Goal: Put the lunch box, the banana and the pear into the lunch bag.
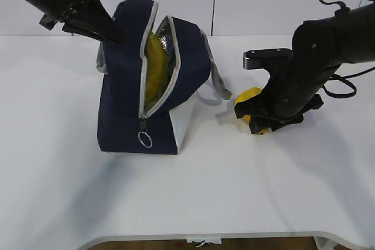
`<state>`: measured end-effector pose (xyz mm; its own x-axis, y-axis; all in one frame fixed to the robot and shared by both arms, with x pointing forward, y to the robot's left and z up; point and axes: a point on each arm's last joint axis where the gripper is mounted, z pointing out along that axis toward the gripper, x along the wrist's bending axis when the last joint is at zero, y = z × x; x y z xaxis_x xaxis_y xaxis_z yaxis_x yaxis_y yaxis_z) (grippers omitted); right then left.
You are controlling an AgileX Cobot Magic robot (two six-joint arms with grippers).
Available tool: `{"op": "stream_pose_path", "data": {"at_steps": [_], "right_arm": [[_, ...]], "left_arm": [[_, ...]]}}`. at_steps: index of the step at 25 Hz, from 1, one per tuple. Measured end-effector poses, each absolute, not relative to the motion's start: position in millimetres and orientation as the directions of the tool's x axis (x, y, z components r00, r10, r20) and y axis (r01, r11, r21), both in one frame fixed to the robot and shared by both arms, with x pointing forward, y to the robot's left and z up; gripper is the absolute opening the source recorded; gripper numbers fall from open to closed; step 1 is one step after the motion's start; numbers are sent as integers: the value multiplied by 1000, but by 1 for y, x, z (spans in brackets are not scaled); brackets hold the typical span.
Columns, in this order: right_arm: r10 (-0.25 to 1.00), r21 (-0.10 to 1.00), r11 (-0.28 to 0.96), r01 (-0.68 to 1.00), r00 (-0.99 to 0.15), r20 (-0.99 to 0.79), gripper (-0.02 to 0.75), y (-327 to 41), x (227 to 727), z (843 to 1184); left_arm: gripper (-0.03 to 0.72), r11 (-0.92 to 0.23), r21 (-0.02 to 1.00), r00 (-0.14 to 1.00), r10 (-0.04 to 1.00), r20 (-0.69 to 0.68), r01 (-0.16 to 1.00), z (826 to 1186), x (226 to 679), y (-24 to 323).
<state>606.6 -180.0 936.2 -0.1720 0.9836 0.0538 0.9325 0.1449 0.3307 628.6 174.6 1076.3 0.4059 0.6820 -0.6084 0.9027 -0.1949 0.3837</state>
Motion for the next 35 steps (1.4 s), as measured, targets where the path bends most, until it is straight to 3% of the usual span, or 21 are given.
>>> {"op": "stream_pose_path", "data": {"at_steps": [28, 35], "right_arm": [[984, 323, 146, 935, -172, 52, 347, -179, 609, 927], [984, 319, 146, 936, -171, 52, 253, -179, 609, 926]], "left_arm": [[15, -195, 384, 406, 682, -608, 903, 1076, 629, 175], [15, -195, 384, 406, 682, -608, 903, 1076, 629, 175]]}}
